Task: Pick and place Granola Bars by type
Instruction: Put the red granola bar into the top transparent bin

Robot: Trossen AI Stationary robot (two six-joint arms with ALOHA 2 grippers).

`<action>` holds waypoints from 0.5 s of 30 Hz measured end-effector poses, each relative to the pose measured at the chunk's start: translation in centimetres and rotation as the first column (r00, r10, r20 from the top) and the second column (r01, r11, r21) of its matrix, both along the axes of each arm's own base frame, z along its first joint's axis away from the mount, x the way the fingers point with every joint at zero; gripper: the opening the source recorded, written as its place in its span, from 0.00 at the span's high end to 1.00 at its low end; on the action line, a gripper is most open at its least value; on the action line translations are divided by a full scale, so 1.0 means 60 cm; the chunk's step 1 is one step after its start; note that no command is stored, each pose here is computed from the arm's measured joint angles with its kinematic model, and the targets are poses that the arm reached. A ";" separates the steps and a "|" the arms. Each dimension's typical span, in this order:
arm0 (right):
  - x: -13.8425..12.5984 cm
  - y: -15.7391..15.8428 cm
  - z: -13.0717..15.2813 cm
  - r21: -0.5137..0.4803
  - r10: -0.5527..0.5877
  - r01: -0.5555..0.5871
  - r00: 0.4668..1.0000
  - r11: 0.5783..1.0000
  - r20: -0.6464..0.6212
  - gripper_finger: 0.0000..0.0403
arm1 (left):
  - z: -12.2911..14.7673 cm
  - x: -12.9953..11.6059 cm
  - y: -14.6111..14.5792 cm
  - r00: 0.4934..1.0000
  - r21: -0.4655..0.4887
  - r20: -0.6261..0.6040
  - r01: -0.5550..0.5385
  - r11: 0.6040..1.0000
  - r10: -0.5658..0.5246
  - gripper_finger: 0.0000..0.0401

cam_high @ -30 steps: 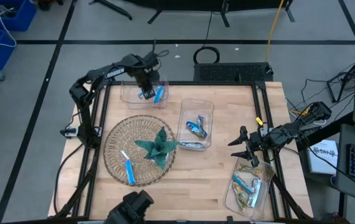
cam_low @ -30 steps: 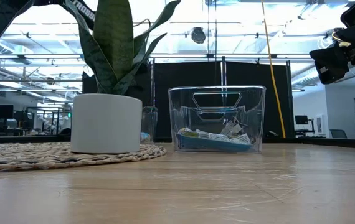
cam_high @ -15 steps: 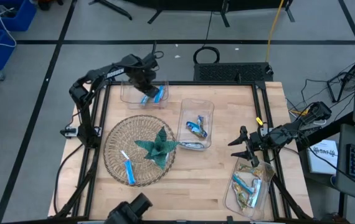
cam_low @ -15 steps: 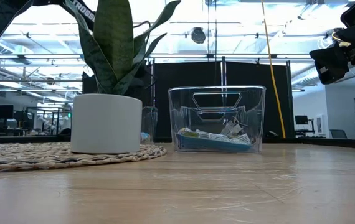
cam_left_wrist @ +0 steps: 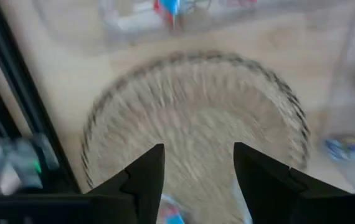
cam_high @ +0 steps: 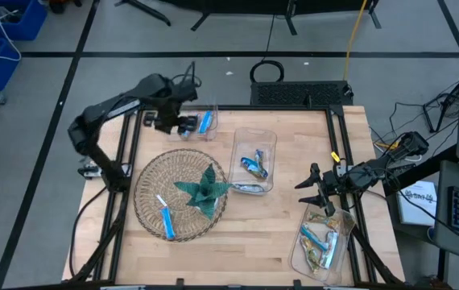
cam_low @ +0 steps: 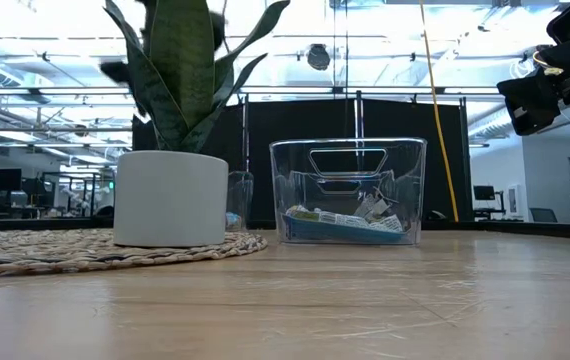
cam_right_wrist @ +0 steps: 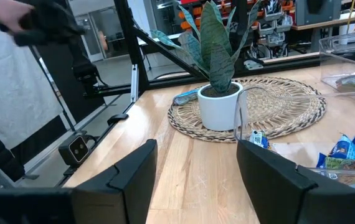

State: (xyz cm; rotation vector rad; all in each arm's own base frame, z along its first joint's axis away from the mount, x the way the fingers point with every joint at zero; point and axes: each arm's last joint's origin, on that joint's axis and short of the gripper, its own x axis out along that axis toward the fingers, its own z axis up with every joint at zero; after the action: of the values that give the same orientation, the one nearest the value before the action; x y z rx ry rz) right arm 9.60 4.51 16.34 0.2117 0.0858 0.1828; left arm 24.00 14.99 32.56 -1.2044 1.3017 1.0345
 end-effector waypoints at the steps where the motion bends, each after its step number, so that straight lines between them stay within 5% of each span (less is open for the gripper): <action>1: 0.000 0.000 0.000 0.000 0.000 0.000 1.000 1.000 0.000 0.47 | 0.011 0.001 -0.020 1.000 0.008 0.013 -0.024 1.000 0.024 0.52; 7: 0.000 0.000 0.000 0.000 0.000 0.000 1.000 1.000 0.000 0.47 | 0.057 0.001 -0.143 0.987 0.047 0.083 -0.145 0.988 0.141 0.52; 15: 0.000 0.000 0.000 0.000 0.001 -0.001 1.000 1.000 0.000 0.47 | 0.060 0.012 -0.271 0.960 0.086 0.093 -0.271 0.959 0.263 0.45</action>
State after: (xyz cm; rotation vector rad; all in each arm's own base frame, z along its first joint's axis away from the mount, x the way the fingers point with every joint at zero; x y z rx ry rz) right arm 9.60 4.52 16.34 0.2117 0.0862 0.1835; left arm 24.70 -1.24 36.16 -1.3578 1.0310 1.2151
